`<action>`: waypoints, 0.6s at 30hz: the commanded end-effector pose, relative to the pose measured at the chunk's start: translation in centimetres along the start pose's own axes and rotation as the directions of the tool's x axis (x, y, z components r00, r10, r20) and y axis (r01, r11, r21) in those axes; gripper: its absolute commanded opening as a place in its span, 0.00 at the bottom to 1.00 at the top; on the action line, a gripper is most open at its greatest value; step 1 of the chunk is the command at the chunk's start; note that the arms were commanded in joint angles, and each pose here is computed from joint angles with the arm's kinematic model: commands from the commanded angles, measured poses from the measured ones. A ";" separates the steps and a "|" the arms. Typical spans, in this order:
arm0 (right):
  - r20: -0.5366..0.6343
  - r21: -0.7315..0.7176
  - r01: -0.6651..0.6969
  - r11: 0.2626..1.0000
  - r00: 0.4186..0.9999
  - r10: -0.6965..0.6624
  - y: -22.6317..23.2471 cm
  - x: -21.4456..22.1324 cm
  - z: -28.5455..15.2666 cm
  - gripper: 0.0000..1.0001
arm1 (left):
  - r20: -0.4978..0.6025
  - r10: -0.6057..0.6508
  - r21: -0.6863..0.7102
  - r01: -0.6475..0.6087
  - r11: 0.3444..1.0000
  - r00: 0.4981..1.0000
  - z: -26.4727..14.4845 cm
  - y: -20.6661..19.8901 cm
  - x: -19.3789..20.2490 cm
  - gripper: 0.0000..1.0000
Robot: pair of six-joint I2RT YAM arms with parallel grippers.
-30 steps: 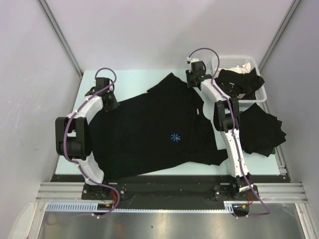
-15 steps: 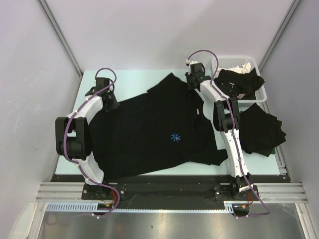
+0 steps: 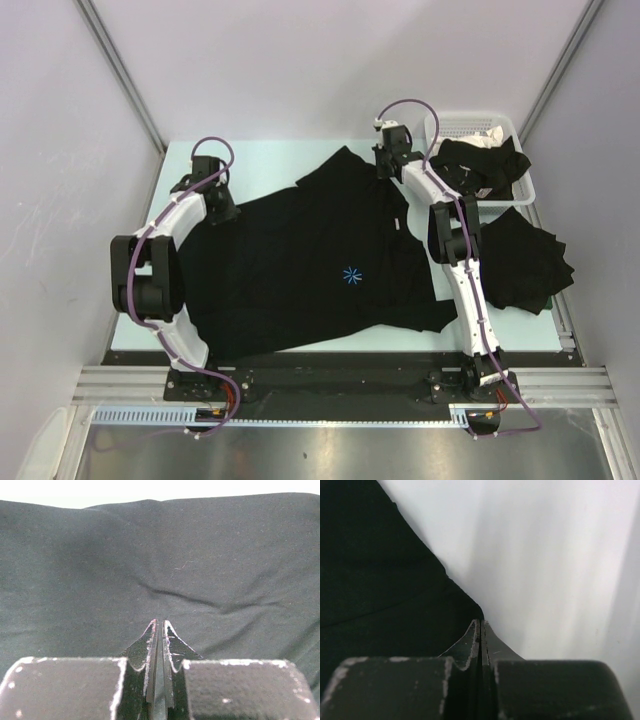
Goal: Fold and stack the t-shirts
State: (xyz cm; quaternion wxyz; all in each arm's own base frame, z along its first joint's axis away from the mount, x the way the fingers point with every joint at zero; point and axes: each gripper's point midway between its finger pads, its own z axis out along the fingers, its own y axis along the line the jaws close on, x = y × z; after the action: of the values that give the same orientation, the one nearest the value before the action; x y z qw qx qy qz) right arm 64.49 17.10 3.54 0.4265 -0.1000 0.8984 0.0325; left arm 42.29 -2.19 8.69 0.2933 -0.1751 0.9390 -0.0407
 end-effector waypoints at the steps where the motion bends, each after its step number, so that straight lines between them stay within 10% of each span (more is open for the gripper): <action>1: 0.103 0.096 -0.029 0.995 0.995 0.020 -3.5 -3.7 -0.4 0.00 | 0.071 0.020 0.025 -0.022 0.999 0.997 -2.5 -0.6 -2.0 0.09; 18: 0.173 0.217 -0.109 0.970 0.982 0.072 -11.3 -5.2 -0.4 0.00 | 0.078 0.046 0.009 -0.047 0.999 0.996 -3.4 0.0 -1.6 0.09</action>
State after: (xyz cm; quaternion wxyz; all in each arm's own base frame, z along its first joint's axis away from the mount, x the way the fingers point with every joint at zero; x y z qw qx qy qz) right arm 67.54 9.43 4.58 0.4557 -0.0322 0.8894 -0.0174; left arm 41.54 -2.02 10.49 0.3074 -0.1648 0.9364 -0.0386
